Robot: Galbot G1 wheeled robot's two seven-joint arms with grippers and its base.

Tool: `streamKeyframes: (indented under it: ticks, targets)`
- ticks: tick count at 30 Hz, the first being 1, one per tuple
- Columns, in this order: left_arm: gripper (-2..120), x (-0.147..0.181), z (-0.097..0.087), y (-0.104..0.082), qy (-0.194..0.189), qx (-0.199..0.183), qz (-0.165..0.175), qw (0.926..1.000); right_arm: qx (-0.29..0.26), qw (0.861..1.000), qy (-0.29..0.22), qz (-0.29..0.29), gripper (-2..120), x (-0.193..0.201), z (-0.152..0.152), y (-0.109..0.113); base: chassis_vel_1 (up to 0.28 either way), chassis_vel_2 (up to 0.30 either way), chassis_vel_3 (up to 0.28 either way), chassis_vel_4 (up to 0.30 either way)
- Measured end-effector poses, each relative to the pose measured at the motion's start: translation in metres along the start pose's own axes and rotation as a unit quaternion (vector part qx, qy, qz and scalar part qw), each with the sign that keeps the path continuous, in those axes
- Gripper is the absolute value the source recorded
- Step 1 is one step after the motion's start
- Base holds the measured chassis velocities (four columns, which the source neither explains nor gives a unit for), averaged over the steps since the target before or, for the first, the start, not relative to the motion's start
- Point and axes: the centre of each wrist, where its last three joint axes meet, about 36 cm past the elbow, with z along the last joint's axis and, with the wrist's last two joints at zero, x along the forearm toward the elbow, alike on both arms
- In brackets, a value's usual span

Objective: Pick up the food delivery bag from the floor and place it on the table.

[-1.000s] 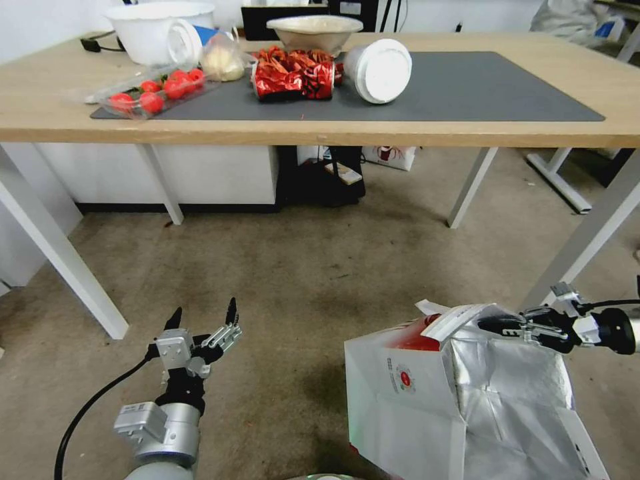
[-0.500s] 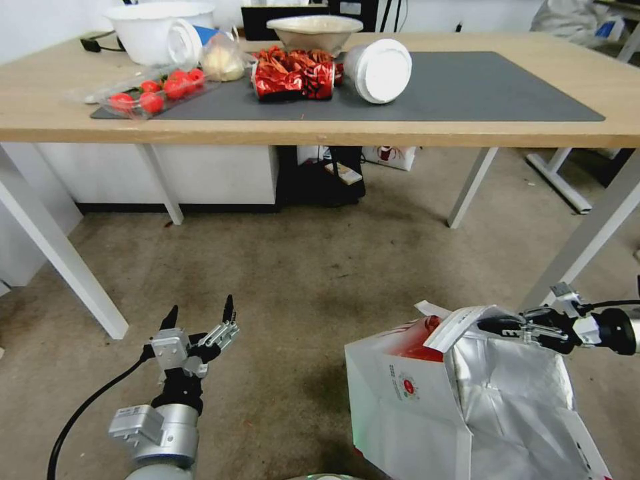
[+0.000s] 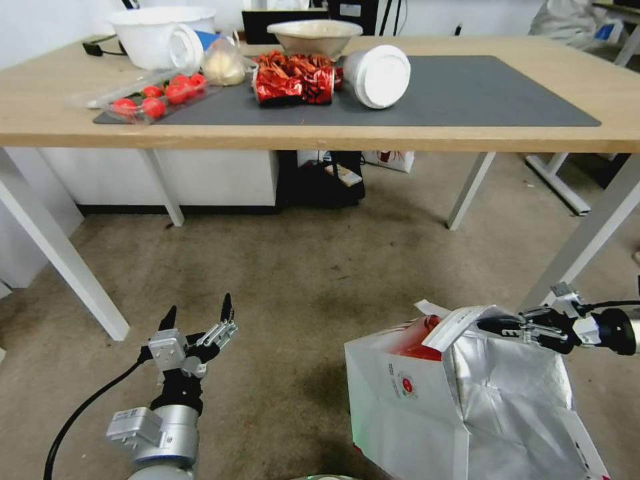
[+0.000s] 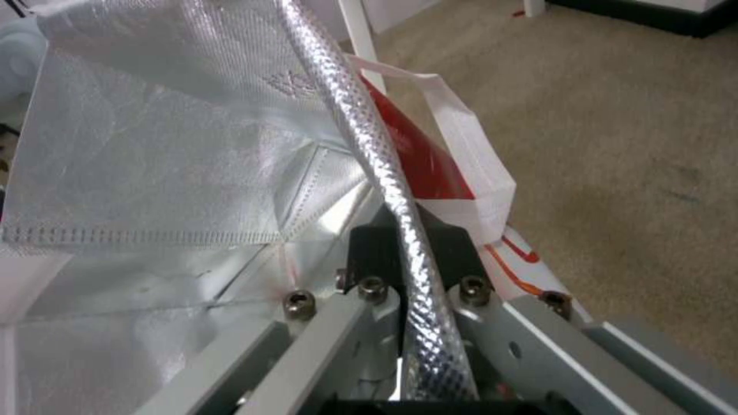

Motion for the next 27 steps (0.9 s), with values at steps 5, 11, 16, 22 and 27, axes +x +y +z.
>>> streamKeyframes:
  ticks: [5,11,16,22,27]
  targets:
    - [100,0.0001,-0.0015,-0.0004,-0.002,0.0,0.001,1.0,0.001,1.0,0.001,0.001,0,0.0006,-0.0005,0.0001,0.0,0.0,0.0,0.0]
    - [100,0.0002,-0.0025,0.0,-0.002,-0.001,0.001,1.0,0.003,1.0,0.003,0.001,0,0.0015,-0.0037,0.0004,0.0,0.0,0.0,0.0]
    - [100,0.0,-0.0027,-0.0001,-0.001,-0.001,0.0,1.0,0.005,1.0,0.005,0.001,0,0.0015,-0.0055,0.0007,0.0,0.0,0.0,0.0]
    - [100,0.0,-0.0031,-0.0002,-0.001,-0.002,0.001,1.0,0.005,1.0,0.005,0.002,0,0.0014,-0.0054,0.0008,0.0,0.0,0.0,0.0]
    - [100,0.0006,-0.0039,0.0004,-0.003,-0.008,0.001,1.0,0.005,1.0,0.003,0.002,0,0.001,-0.0054,0.0007,0.0,0.0,0.0,0.0]
